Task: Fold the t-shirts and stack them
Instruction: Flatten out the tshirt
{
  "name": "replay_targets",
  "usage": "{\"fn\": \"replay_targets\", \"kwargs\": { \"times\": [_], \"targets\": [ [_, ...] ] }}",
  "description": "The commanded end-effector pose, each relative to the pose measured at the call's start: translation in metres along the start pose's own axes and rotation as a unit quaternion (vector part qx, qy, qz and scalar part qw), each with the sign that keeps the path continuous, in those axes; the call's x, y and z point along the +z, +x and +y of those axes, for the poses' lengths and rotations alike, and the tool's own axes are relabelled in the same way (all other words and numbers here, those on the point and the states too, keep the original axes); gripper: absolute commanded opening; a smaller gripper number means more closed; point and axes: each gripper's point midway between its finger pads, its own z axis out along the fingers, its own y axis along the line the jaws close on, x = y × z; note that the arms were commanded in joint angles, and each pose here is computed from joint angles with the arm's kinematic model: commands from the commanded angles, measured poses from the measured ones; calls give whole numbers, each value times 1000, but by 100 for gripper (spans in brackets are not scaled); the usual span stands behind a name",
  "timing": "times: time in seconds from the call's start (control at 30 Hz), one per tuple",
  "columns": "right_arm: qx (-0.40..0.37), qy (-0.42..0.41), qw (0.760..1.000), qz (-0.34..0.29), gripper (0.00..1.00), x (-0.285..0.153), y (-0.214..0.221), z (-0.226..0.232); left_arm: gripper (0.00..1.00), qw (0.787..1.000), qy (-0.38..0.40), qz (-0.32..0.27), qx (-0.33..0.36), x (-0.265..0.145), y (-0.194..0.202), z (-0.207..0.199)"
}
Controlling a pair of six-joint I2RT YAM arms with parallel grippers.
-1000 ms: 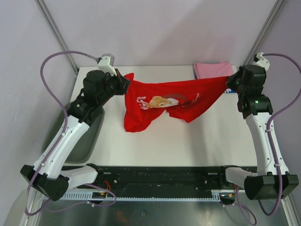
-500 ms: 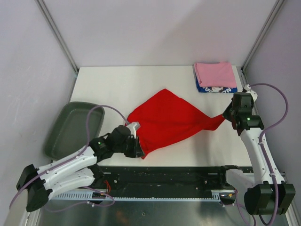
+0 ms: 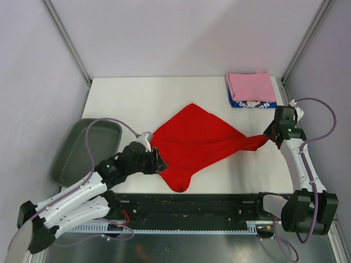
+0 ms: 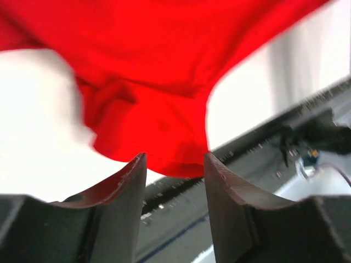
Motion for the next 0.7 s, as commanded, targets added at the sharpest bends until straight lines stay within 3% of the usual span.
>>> {"fn": "replay_targets", "kwargs": {
  "times": [0.0,0.13,0.27,0.67],
  "targets": [
    [17,-8,1000,-24,0,4,-14,5,48,987,-127,-78,-58,3,-32,52],
    [18,-4,1000,-20,0,7,-13,3,44,981,-174,-59,-69,22,-32,75],
    [19,-12,1000,-19,0,7,-13,6,43,984,-158,-28,-70,46,-26,72],
    [20,-37,999,-18,0,0,-14,13,45,990,-125,-15,-69,97,-27,69]
  ]
}}
